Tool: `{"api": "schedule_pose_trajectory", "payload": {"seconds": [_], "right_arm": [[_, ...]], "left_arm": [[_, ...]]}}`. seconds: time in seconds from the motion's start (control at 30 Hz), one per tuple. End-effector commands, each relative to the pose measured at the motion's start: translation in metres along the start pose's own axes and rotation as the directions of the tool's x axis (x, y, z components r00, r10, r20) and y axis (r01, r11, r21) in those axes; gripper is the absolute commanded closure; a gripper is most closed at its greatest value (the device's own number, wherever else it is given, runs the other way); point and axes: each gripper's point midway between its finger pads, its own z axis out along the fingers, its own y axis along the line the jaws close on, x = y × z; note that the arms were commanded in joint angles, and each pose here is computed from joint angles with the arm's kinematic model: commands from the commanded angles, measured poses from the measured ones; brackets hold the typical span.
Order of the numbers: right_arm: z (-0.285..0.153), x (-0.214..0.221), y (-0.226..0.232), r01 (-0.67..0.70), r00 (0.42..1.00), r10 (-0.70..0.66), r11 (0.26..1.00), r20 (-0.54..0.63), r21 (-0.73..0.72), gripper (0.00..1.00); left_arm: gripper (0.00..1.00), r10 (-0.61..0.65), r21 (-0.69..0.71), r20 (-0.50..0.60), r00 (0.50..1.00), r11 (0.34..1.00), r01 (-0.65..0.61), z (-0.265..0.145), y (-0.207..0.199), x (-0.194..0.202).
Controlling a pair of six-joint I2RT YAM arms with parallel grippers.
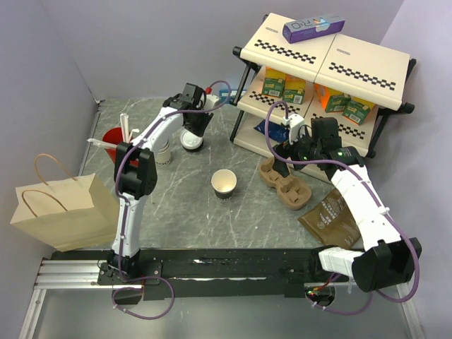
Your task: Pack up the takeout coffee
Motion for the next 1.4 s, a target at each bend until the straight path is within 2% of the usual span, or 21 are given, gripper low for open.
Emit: {"api": "schedule_pose_trajectory", "payload": {"seconds": [0.0, 0.37, 0.63, 0.93, 1.37], "right_arm": [[0.0, -0.004, -0.004, 0.011, 1.0, -0.011, 1.0, 0.007, 0.005, 0.0], [0.003, -0.004, -0.005, 0.011, 1.0, -0.011, 1.0, 0.002, 0.005, 0.0], [0.005, -0.001, -0.006, 0.011, 1.0, -0.011, 1.0, -0.004, 0.006, 0.0], [0.008, -0.003, -0.008, 0.011, 1.0, -0.011, 1.0, -0.008, 0.003, 0.0], [0.011, -0.003, -0.008, 0.01, 1.0, -0.01, 1.0, -0.009, -0.001, 0.0]], "left_arm": [[0.68, -0.053, 0.04, 0.014, 0.998, 0.998, 0.052, 0.003, 0.001, -0.005], [0.69, -0.073, 0.092, -0.009, 0.997, 0.993, 0.073, 0.013, -0.006, 0.002], [0.68, -0.085, 0.064, 0.039, 0.996, 0.994, 0.083, -0.004, -0.002, -0.012], [0.69, -0.089, 0.093, -0.004, 0.996, 0.992, 0.089, 0.006, -0.008, 0.001], [0.75, -0.08, 0.091, -0.008, 0.997, 0.993, 0.081, 0.009, -0.007, 0.002]]}}
